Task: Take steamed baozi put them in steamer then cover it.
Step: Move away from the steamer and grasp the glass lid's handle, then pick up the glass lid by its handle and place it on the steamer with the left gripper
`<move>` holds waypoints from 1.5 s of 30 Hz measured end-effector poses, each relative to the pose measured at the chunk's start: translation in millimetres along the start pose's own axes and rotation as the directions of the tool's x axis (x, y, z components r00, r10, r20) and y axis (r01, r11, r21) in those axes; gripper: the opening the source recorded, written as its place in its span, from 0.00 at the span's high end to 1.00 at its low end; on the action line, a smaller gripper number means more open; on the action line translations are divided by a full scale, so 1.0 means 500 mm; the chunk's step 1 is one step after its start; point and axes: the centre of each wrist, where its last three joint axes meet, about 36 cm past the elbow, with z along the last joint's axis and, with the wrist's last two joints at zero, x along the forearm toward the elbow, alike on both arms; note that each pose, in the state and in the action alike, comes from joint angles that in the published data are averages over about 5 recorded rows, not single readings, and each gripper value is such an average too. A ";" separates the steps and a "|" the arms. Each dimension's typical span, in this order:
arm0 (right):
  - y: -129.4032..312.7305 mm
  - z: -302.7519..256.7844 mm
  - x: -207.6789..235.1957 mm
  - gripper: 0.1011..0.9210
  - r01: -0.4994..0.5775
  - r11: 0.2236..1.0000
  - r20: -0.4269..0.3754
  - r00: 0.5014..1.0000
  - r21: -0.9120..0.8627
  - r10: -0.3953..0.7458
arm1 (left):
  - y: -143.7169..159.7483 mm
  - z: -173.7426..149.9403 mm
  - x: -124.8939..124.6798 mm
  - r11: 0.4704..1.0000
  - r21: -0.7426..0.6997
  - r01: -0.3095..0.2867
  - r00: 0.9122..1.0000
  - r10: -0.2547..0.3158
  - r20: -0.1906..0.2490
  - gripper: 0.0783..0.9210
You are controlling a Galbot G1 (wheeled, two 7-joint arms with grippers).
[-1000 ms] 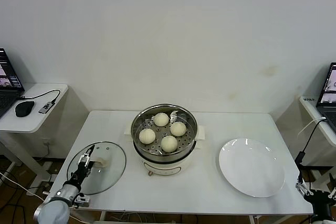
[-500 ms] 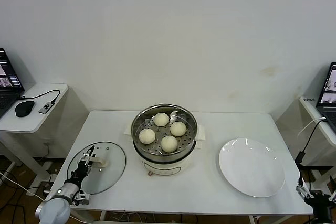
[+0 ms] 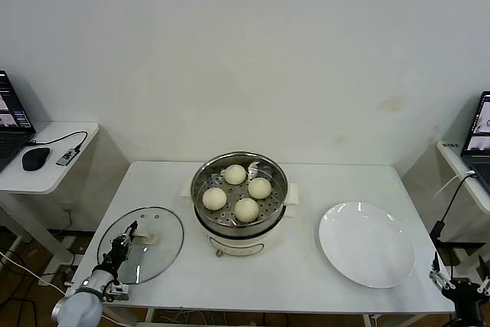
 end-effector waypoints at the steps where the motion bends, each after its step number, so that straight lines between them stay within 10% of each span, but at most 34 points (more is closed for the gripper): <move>1: -0.001 -0.001 0.000 0.12 0.003 1.000 0.001 1.000 0.003 -0.003 | -0.001 0.000 0.002 1.000 0.005 0.005 1.000 -0.005 -0.001 0.90; 14: 0.003 -0.006 -0.013 0.12 0.063 0.997 0.012 0.998 0.036 -0.064 | 0.055 -0.010 0.057 0.996 0.032 0.086 0.994 -0.084 -0.075 0.92; 28: 0.014 -0.016 -0.022 0.12 0.099 0.993 0.027 0.994 0.061 -0.101 | 0.269 -0.065 0.126 0.972 0.094 0.215 0.956 -0.190 -0.225 0.92; 45: 0.060 -0.001 -0.019 0.12 0.136 0.988 0.008 0.991 0.079 -0.137 | 0.423 -0.280 0.052 0.957 0.204 0.206 0.978 -0.193 -0.084 0.92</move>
